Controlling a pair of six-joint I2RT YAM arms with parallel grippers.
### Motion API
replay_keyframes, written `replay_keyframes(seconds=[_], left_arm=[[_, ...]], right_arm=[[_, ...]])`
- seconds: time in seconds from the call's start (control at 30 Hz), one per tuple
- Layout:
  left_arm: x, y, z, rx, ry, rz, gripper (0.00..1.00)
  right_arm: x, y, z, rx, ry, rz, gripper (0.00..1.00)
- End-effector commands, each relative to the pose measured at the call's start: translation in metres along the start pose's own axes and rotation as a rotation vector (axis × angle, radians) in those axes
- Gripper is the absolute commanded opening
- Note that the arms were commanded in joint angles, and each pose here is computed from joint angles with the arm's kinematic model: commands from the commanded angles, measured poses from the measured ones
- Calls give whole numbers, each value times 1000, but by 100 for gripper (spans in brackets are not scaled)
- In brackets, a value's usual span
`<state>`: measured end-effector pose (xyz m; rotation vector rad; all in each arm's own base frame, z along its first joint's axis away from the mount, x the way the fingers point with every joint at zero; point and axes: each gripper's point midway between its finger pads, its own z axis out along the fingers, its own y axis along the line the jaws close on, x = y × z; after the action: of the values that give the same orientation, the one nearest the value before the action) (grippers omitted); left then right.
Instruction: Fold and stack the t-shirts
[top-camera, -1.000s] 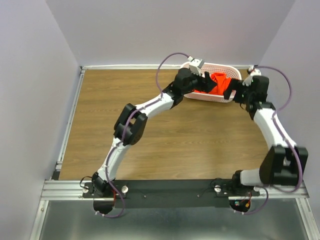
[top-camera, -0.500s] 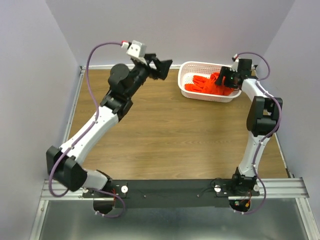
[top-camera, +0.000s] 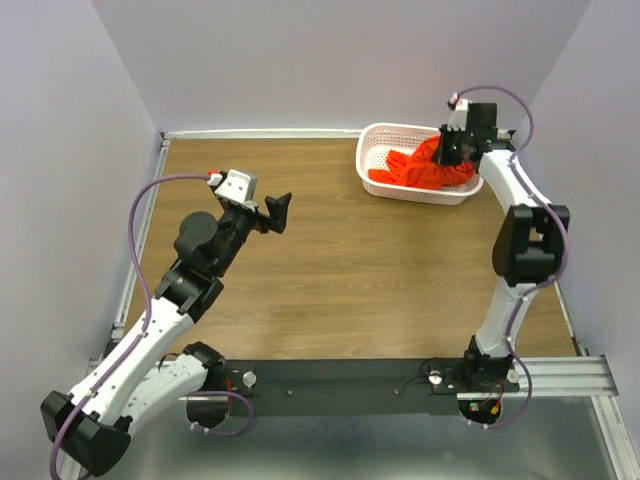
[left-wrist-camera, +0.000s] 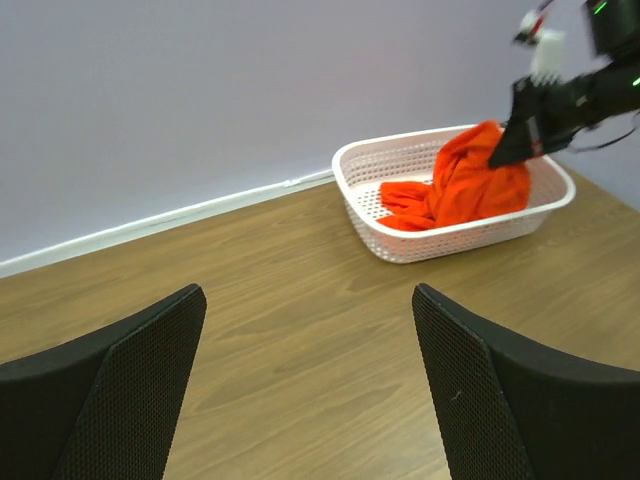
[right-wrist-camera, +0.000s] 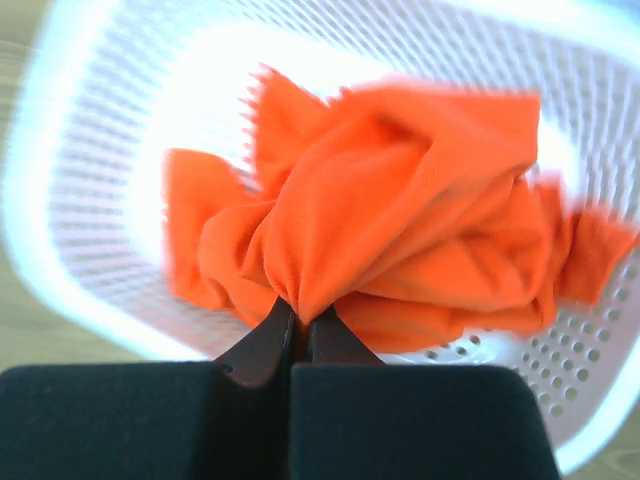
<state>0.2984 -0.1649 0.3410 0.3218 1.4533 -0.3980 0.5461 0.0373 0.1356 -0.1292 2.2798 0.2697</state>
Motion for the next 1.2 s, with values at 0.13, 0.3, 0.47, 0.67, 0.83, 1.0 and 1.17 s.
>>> replay_keyframes(seconds=[0.13, 0.3, 0.47, 0.67, 0.83, 1.0, 1.17], left_arm=[[16, 31, -20, -143, 13, 96, 93], [1, 41, -35, -195, -46, 91, 93], [-11, 53, -50, -262, -101, 90, 93], [-25, 60, -67, -296, -175, 84, 93], [-27, 56, -68, -274, -188, 87, 93], [-22, 50, -62, -239, -171, 89, 93], [-21, 44, -58, -204, -164, 93, 93]], right_arm=[[-131, 135, -161, -210, -416, -316, 1], [-153, 192, -242, -459, -539, -363, 1], [-149, 240, -318, -702, -604, -416, 1], [-114, 270, -333, -867, -516, -384, 1], [-55, 290, -303, -904, -392, -406, 7], [-2, 277, -267, -844, -300, -477, 22], [29, 219, -207, -506, -225, -573, 100]])
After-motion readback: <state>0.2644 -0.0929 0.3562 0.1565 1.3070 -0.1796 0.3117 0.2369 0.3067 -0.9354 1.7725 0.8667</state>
